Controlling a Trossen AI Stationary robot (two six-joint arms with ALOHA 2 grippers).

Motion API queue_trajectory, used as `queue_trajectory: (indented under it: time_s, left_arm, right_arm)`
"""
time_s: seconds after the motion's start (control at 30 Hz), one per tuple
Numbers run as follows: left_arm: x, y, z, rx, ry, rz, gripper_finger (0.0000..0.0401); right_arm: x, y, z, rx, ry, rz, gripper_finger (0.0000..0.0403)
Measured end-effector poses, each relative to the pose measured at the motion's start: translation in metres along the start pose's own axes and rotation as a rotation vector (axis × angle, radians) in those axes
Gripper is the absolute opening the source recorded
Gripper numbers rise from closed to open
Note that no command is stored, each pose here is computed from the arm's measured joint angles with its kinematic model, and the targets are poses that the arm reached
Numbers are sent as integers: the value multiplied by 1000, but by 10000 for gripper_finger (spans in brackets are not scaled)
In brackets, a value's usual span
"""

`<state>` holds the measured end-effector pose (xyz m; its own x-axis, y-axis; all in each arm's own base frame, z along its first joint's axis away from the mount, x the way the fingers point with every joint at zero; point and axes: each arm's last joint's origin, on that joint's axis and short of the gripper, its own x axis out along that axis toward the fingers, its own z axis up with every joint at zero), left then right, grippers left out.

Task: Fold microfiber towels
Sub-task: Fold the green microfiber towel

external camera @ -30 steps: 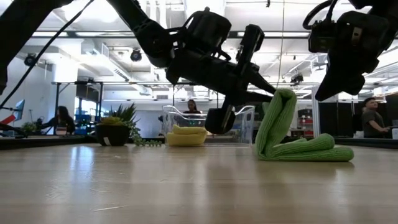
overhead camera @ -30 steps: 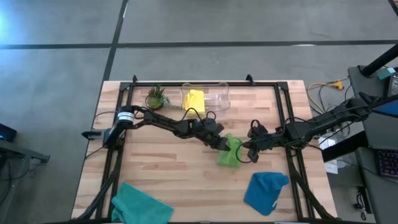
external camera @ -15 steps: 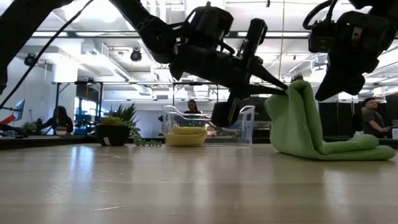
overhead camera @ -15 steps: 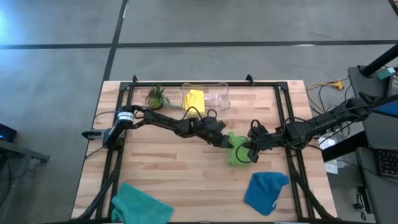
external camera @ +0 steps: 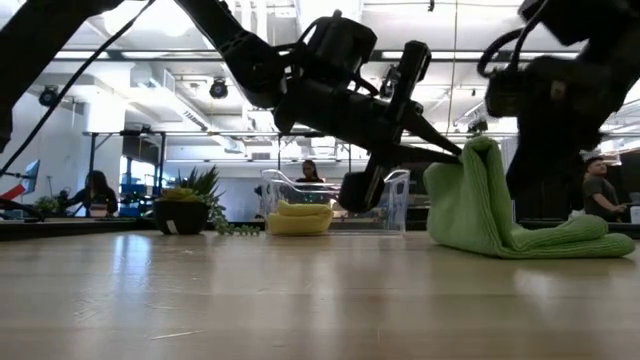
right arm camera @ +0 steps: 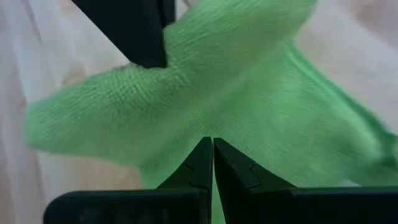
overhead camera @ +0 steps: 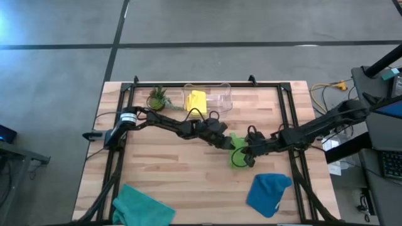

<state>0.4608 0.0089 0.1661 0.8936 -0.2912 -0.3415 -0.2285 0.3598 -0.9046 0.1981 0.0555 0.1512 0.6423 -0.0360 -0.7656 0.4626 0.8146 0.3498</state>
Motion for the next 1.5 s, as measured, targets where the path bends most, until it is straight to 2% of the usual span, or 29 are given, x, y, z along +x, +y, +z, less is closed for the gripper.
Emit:
queue_trajectory:
  time_s: [0.2, 0.4, 0.63, 0.87, 1.07, 1.27, 1.5]
  left_arm:
    - [-3, -2, 0, 1, -1, -4, 0]
    - [-4, -1, -2, -2, 10, -1, 0]
    - [-15, 0, -8, -3, 47, 30, 0]
    - [-31, 9, -18, 2, 64, 68, 0]
    - [-31, 8, -20, 11, 70, 41, 0]
    - [-34, 2, -17, 20, 52, 18, 0]
    - [-35, -1, -16, 27, 44, 4, 0]
  right_arm:
    - [33, 1, -10, -15, 71, -43, 9]
    - [54, 9, -9, 13, 8, 28, 9]
    - [62, 14, -6, 41, -25, 66, 9]
    - [64, 16, 9, 19, -62, 67, 9]
    - [78, 18, 16, -1, -7, 83, 9]
    - [90, 27, 22, -10, -10, 86, 9]
    - [85, 31, 28, -21, -28, 92, 9]
